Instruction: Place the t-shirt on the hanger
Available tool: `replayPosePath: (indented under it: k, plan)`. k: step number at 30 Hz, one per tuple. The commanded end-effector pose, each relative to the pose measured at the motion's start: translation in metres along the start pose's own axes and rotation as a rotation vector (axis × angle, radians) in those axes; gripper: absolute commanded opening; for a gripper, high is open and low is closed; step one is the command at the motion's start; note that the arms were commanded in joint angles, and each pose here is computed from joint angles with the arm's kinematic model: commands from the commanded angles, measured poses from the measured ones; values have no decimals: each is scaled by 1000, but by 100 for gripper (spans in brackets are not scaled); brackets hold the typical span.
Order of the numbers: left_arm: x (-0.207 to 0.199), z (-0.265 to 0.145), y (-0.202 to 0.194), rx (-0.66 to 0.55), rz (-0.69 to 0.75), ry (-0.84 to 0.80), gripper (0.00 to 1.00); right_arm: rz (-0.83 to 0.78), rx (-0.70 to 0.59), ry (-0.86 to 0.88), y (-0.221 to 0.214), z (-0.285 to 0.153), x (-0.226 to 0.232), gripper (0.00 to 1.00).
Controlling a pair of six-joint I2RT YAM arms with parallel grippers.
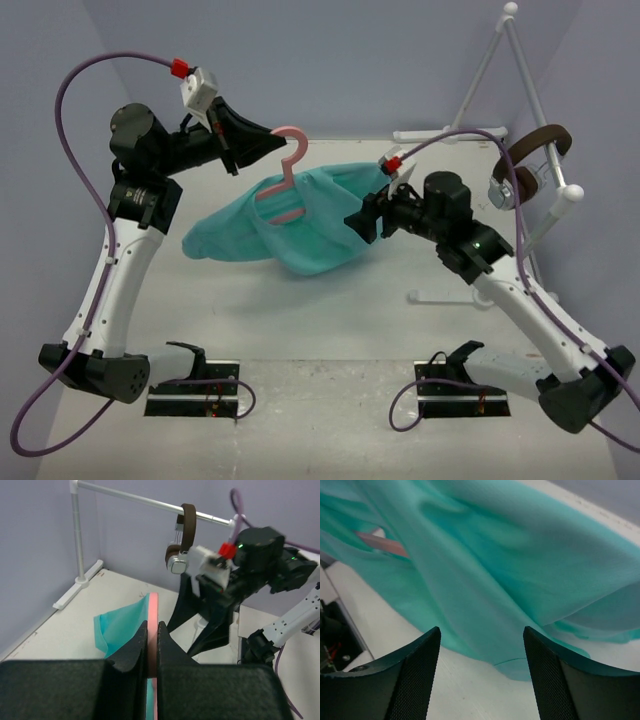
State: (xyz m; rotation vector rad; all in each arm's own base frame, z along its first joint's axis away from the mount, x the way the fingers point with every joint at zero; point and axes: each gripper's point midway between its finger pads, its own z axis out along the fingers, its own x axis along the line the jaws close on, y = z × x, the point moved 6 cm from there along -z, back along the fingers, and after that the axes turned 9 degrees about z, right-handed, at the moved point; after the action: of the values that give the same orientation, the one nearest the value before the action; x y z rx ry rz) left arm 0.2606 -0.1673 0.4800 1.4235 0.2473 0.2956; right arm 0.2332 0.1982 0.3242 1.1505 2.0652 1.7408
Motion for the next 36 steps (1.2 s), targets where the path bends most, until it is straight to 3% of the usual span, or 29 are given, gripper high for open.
replayPosePath:
  k: [1, 3, 4, 7, 10, 11, 13, 18, 21, 24, 29, 36]
  plan:
    - [-14, -4, 32, -76, 55, -19, 0, -57, -4, -53, 11, 18, -10, 62]
    - [-16, -6, 34, -78, 53, -13, 0, -65, 10, -30, 4, 26, -5, 53]
    - [-17, -6, 34, -77, 53, -18, 0, -75, 1, -25, 3, 29, -4, 43]
    - [-17, -6, 33, -75, 49, -26, 0, -82, -19, -17, 5, 29, -1, 0]
    - [-16, -6, 31, -68, 48, -18, 0, -91, -69, -34, 11, 15, 1, 2]
    - [-14, -6, 30, -64, 46, -14, 0, -95, -86, -46, 13, 9, 1, 10]
    - [-13, -5, 28, -59, 42, -19, 0, -102, -123, -63, 15, -3, 1, 51]
    - [-16, -3, 23, -58, 13, -95, 0, -123, -155, -61, 24, -12, 5, 53]
    - [-20, -2, 19, -66, -5, -144, 0, -167, -127, -46, 31, -3, 5, 61]
    - [-20, -2, 20, -75, -6, -153, 0, -152, -66, -19, 22, 12, 3, 56]
    - [-17, -1, 20, -76, -6, -130, 0, -134, -53, 36, 9, 14, 7, 1]
    - [-1, 2, -3, -15, 1, -76, 0, -95, -109, -9, 27, -20, 16, 0]
